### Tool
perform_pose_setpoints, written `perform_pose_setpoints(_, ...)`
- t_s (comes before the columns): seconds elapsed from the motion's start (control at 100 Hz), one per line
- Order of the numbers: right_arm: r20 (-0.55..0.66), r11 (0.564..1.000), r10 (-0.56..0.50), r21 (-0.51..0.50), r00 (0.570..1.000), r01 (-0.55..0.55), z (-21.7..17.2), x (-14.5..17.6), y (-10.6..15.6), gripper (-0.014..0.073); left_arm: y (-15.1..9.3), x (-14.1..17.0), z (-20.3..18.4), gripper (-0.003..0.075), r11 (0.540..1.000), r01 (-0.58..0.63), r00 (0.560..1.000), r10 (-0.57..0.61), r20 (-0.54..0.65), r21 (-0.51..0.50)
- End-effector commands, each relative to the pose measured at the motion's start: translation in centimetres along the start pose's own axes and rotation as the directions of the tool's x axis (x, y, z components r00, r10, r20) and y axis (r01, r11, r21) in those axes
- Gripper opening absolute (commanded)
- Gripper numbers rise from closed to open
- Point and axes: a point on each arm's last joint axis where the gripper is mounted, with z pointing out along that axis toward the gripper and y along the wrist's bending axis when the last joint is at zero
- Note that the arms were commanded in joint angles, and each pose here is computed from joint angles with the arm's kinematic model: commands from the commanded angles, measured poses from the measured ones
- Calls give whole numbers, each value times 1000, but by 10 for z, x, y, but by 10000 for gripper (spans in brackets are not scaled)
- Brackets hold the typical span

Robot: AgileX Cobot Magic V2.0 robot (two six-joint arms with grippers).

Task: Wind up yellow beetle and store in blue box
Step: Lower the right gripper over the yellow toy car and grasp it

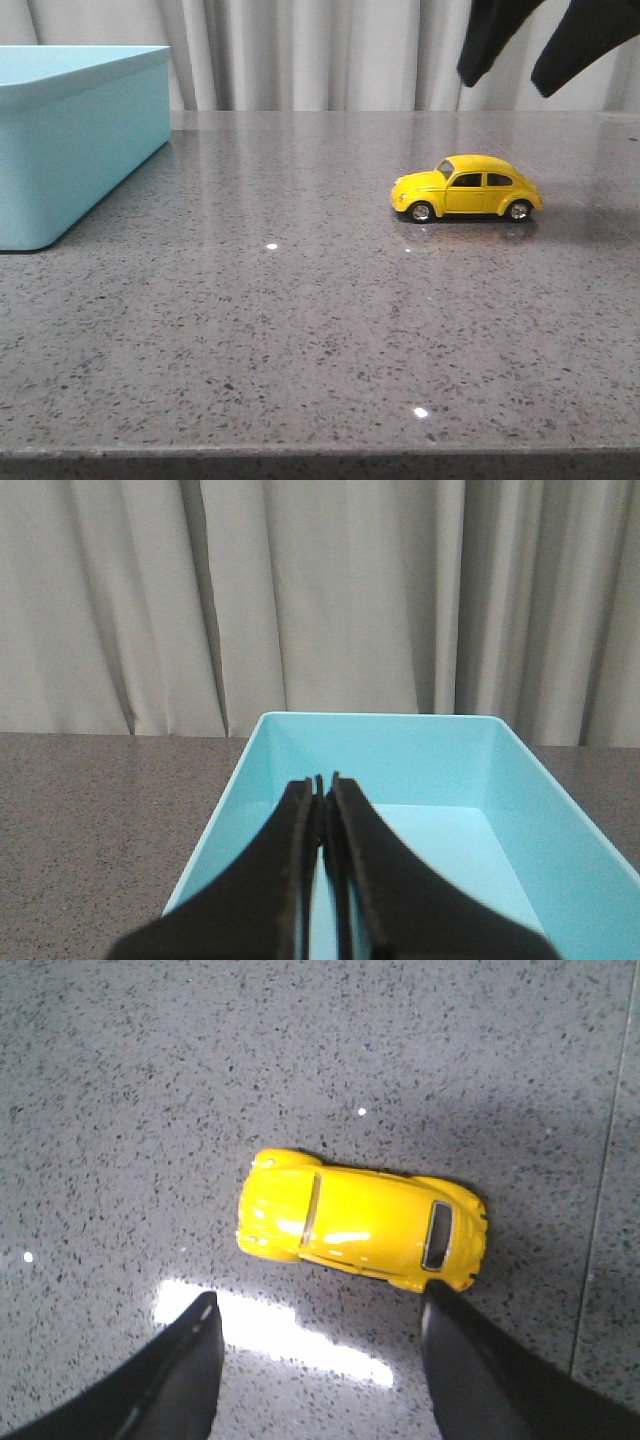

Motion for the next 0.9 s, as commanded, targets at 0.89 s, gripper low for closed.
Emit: perform_pose_setpoints(0.89, -88, 982, 148, 134, 985, -136, 46, -32, -1, 536, -1, -18, 1, -19, 1000, 11, 994, -12, 104, 3)
